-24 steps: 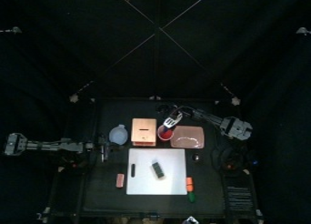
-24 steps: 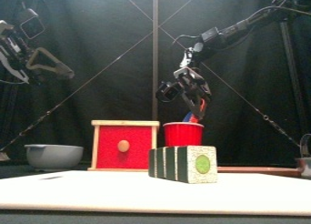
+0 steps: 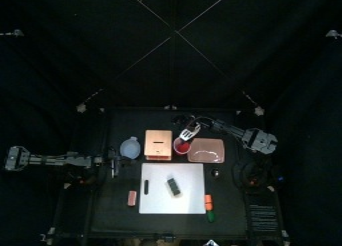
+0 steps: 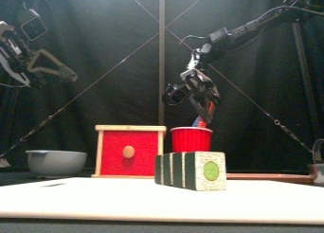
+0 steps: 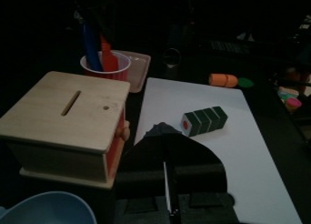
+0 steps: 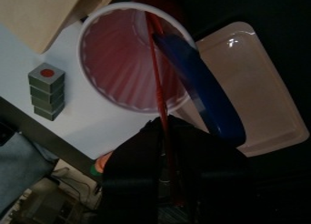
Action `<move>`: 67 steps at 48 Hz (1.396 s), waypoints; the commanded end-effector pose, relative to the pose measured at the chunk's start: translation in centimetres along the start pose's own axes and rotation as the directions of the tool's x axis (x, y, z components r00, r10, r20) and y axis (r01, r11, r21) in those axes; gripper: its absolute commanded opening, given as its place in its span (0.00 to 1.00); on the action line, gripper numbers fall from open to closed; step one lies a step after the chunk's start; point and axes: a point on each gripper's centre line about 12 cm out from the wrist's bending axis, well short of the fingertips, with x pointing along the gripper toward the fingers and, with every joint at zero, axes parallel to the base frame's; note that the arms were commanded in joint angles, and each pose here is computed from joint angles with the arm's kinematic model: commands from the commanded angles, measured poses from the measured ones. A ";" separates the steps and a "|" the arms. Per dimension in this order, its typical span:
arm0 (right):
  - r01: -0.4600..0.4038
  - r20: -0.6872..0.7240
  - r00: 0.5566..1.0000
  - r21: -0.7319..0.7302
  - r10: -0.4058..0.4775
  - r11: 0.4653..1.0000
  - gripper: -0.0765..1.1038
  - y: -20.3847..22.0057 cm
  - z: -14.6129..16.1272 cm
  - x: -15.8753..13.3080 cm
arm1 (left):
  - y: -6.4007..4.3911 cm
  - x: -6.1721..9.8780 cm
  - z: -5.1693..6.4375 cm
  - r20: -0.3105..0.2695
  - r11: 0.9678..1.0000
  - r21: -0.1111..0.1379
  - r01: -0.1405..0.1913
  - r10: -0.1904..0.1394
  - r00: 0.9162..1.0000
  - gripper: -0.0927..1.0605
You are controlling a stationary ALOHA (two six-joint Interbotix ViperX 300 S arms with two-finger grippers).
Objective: Place sushi on board then cut the sushi with the knife then place the pieces on the plate
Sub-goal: Grasp knife edge with left hand
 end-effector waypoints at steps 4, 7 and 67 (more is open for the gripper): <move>-0.010 0.067 0.998 -0.024 0.012 1.000 0.50 1.0 -0.4 -3.2 | 0.0 0.2 0.6 0.016 1.000 -0.002 -0.003 0.003 1.000 0.06; -0.012 0.077 0.997 -0.021 0.013 1.000 0.50 1.1 -0.4 -3.5 | 0.0 0.2 0.6 0.016 1.000 -0.002 -0.003 0.003 1.000 0.06; 0.006 0.228 0.973 -0.165 0.033 0.986 0.50 5.8 -5.7 -14.7 | -0.1 0.4 1.4 0.037 1.000 -0.001 -0.001 0.001 0.999 0.06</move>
